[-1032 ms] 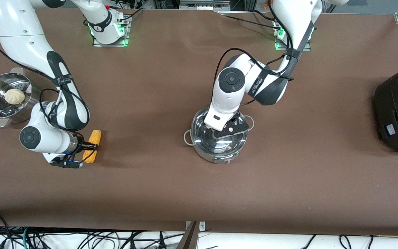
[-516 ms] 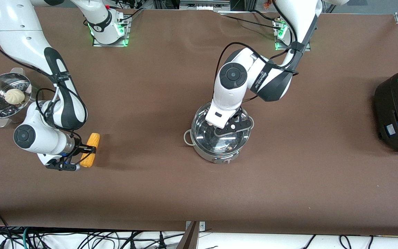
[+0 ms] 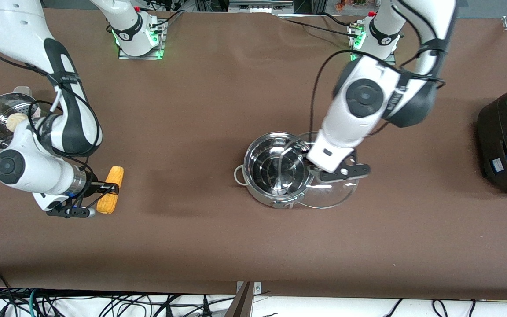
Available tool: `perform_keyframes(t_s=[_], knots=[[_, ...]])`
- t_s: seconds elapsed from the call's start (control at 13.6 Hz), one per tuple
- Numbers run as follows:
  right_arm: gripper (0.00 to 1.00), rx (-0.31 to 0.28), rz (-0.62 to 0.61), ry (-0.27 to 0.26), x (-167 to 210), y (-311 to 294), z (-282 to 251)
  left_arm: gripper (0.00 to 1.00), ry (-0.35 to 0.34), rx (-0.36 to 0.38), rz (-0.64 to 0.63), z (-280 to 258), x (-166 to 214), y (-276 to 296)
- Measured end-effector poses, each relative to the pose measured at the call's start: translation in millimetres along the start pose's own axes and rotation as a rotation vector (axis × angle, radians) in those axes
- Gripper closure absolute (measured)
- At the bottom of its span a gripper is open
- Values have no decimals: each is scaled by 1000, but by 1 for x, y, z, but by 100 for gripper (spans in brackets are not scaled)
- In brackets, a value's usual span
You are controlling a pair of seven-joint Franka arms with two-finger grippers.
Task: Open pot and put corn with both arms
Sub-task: 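Lift the glass lid off the pot with the left gripper and set it aside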
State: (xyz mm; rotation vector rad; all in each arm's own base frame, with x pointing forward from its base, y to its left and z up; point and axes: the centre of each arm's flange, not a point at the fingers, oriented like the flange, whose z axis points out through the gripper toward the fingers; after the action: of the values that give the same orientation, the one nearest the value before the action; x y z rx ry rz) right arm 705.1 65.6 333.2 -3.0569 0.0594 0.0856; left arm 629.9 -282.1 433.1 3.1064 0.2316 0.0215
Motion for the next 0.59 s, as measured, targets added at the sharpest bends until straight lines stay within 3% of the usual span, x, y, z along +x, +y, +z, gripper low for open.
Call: perform_keyframes(t_s=[0.29, 0.59], knots=[[62, 55, -13, -21, -8, -67, -59, 50, -41, 24, 144, -2, 20, -125], [62, 117, 18, 20, -30, -169, -104, 50, -48, 20, 240, 34, 27, -217]])
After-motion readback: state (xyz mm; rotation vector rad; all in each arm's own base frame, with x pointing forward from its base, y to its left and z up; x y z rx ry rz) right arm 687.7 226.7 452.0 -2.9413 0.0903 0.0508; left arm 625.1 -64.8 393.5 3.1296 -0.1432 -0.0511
